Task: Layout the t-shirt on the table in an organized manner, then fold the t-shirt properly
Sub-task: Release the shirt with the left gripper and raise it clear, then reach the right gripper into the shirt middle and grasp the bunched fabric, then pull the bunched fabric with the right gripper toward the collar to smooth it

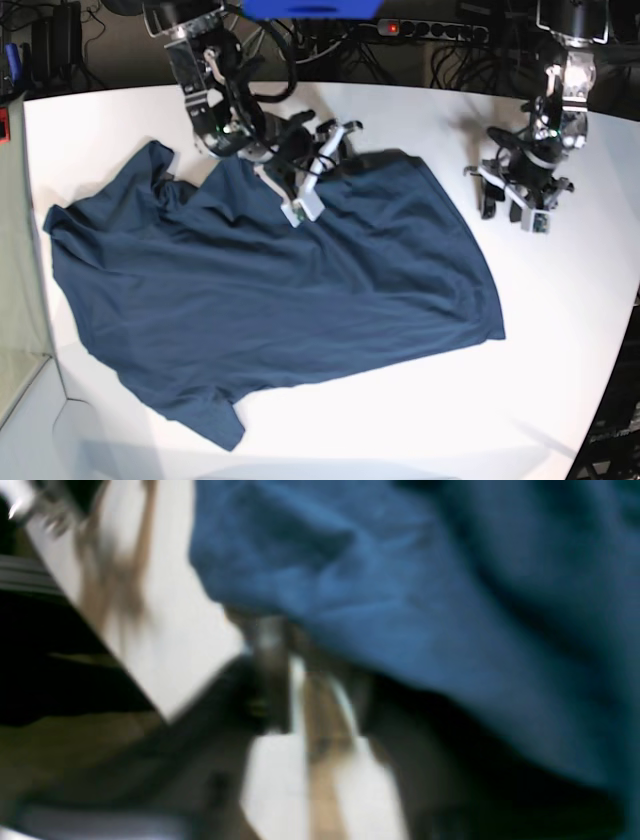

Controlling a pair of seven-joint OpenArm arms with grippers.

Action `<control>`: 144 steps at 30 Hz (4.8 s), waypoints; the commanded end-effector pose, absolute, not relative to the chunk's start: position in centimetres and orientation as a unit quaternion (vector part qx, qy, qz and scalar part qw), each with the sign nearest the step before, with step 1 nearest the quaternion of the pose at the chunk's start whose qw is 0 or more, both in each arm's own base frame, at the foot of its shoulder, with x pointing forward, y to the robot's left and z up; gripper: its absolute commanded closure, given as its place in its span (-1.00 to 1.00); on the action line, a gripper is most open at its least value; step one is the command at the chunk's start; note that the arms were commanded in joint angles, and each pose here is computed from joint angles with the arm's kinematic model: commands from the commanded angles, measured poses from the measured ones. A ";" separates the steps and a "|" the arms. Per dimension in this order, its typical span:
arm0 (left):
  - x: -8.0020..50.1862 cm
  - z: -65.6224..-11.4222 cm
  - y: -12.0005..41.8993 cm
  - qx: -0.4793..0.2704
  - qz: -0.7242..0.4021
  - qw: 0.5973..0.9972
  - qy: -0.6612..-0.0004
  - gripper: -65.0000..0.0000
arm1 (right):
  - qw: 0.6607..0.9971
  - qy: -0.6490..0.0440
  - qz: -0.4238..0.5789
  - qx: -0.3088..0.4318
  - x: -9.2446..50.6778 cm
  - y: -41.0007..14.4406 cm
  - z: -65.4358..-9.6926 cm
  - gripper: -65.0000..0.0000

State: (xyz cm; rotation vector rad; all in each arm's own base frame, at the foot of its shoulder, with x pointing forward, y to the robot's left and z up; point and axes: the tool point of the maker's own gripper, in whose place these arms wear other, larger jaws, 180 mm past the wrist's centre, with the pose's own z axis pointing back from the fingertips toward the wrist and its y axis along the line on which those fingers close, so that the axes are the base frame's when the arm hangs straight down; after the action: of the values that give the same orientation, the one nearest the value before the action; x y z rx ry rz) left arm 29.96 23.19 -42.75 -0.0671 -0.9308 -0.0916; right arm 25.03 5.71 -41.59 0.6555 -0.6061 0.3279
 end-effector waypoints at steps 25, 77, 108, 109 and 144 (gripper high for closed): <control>21.7 -41.5 18.6 -0.079 -0.074 0.895 -0.432 0.09 | 0.868 -0.372 0.191 0.267 43.5 5.2 -32.9 0.98; 22.3 -41.7 17.4 -0.093 -0.057 0.892 -0.440 0.09 | 0.830 -0.437 0.117 0.325 43.5 9.2 -35.6 -0.26; 23.2 -42.3 18.0 -0.087 -0.051 0.893 -0.438 0.09 | 0.795 -0.453 0.164 0.368 36.9 11.8 -29.1 1.00; 23.3 -42.2 18.0 -0.087 -0.051 0.893 -0.440 0.09 | 0.794 -0.453 0.164 0.371 36.1 11.8 -28.9 1.00; 29.7 -30.6 34.4 0.082 0.052 0.810 -0.578 0.08 | 0.767 -0.353 0.283 0.455 18.4 18.4 -28.6 0.86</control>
State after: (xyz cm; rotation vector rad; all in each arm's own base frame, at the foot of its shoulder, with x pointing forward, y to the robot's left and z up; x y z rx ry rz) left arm 29.14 34.13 -32.27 0.1649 -1.1871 0.1303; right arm 17.91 17.61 -30.80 0.9281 -0.7040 0.6253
